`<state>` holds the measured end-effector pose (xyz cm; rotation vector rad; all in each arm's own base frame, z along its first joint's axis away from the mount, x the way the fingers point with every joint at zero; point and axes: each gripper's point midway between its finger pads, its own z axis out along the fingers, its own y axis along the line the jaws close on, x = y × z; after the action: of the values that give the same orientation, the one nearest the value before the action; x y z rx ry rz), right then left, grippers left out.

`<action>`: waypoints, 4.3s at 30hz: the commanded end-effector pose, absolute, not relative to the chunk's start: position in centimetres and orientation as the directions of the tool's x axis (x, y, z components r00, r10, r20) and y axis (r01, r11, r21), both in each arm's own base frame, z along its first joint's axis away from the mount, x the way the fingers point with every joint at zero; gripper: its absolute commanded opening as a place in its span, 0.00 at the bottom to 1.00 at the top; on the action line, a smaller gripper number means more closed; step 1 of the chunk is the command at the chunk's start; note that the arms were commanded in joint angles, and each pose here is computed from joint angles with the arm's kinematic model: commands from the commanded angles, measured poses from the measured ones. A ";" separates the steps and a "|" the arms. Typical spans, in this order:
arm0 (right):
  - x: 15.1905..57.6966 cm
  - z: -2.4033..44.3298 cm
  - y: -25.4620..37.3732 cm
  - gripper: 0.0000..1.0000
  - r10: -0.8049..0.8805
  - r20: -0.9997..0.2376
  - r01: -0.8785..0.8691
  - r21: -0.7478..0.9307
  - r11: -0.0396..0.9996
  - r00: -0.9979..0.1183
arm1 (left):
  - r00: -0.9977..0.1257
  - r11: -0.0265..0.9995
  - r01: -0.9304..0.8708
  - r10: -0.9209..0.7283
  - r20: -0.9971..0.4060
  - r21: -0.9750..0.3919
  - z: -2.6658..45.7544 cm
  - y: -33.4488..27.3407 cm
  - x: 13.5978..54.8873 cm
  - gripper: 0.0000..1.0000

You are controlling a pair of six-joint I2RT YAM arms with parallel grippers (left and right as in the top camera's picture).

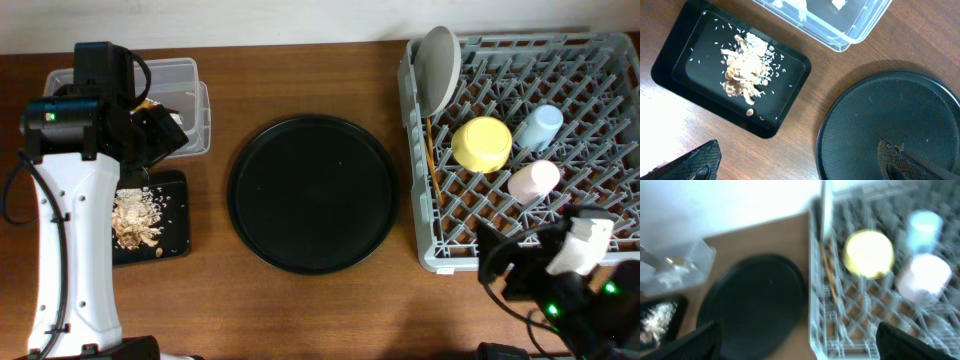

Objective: Sort waste into correct bins and load items into the dishwasher rack

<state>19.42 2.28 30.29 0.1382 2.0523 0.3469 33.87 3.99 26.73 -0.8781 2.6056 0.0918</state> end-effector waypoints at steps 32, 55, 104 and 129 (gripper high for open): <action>22.7 19.1 1.3 0.98 0.179 -0.970 -0.084 0.195 0.977 -0.162 | -0.725 0.796 -0.603 -0.574 -0.380 -0.052 26.6 4.3 33.9 0.99; 24.6 16.0 -0.4 0.98 0.104 -0.993 -0.017 0.105 0.994 -0.062 | -0.725 0.796 -0.603 -0.574 -0.380 -0.052 26.6 4.3 33.9 0.99; 24.6 15.9 0.9 0.98 -0.067 -0.996 -0.081 -0.062 0.995 -0.059 | -0.732 0.799 -0.600 -0.569 -0.374 -0.042 26.5 4.3 33.7 0.99; 24.6 15.9 0.9 0.98 -0.067 -0.996 -0.081 -0.062 0.995 -0.059 | -0.667 0.990 -0.080 -0.137 -0.733 -0.113 17.3 0.2 25.9 0.99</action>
<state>24.56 0.88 16.19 -0.1095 1.6296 0.0181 27.22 1.69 19.53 -0.2587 2.3422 -0.0095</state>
